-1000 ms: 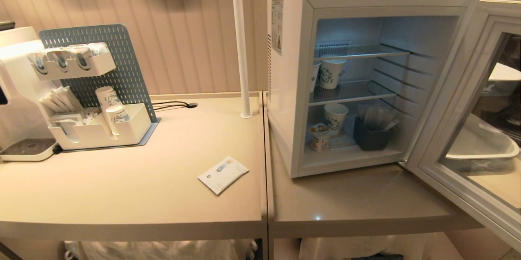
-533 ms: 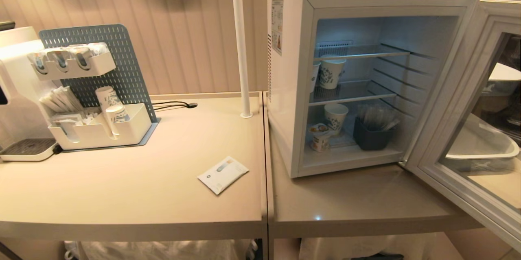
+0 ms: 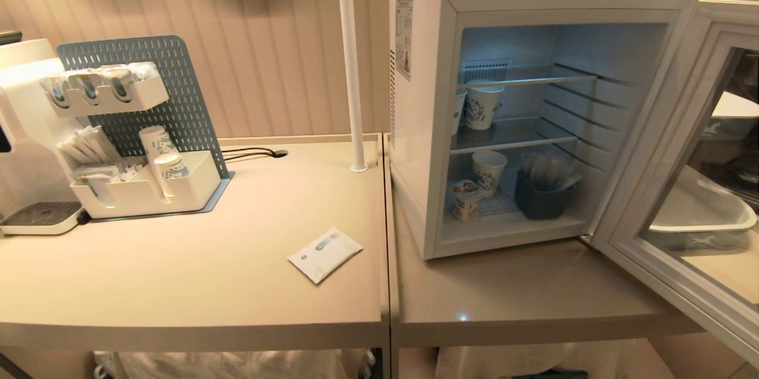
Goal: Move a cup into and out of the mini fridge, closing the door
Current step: Close the freezer door
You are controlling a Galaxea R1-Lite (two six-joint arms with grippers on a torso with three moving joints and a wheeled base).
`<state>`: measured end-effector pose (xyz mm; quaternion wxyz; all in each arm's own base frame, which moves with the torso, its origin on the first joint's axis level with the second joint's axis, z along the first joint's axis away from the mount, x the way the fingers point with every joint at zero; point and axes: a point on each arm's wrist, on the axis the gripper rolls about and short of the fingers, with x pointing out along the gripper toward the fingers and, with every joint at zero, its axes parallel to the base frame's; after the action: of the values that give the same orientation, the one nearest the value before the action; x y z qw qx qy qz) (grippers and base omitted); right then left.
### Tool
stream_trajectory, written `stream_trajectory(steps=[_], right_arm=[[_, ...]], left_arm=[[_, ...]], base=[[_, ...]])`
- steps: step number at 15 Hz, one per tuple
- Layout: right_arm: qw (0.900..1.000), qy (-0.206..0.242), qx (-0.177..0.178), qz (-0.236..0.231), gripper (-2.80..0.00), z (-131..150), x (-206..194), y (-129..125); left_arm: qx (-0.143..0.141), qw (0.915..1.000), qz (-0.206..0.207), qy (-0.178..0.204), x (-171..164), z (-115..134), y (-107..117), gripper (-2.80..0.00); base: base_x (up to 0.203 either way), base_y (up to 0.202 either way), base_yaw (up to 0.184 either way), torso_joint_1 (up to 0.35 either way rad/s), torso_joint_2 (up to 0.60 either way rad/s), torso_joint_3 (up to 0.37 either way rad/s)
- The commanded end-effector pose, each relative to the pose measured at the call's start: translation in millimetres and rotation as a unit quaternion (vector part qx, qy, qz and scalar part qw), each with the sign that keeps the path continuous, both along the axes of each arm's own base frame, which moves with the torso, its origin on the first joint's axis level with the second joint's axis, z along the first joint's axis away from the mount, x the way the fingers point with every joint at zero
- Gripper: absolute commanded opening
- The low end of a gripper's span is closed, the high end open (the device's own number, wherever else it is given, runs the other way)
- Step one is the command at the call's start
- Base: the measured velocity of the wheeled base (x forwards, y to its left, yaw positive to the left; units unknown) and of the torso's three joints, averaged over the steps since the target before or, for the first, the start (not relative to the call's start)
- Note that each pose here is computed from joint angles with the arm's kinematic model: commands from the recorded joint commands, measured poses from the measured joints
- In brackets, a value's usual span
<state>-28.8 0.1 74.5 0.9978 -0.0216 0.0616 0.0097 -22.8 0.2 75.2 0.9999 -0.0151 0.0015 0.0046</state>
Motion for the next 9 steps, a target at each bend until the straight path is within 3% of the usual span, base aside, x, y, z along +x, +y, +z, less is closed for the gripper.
stream_trajectory(steps=[1,6,9], right_arm=[[1.0,0.001,0.001,0.001,-2.8,-0.9,0.4,0.0],[0.998,-0.059,0.006,-0.006,-2.8,0.6,5.9,-0.3],[0.999,-0.052,0.01,-0.008,-2.8,-1.7,6.1,-0.3]], left_arm=[[0.0,1.0,0.0,0.001,0.2,-0.4,0.0,-2.8],[0.0,1.0,0.001,0.001,0.2,-0.4,0.0,-2.8],[0.0,1.0,0.0,0.001,0.2,-0.4,0.0,-2.8]], base=[[0.0,0.0,0.0,0.0,0.0,0.0],[-0.063,0.0,0.002,0.004,0.0,0.001],[0.0,0.0,0.0,0.0,0.0,0.0]])
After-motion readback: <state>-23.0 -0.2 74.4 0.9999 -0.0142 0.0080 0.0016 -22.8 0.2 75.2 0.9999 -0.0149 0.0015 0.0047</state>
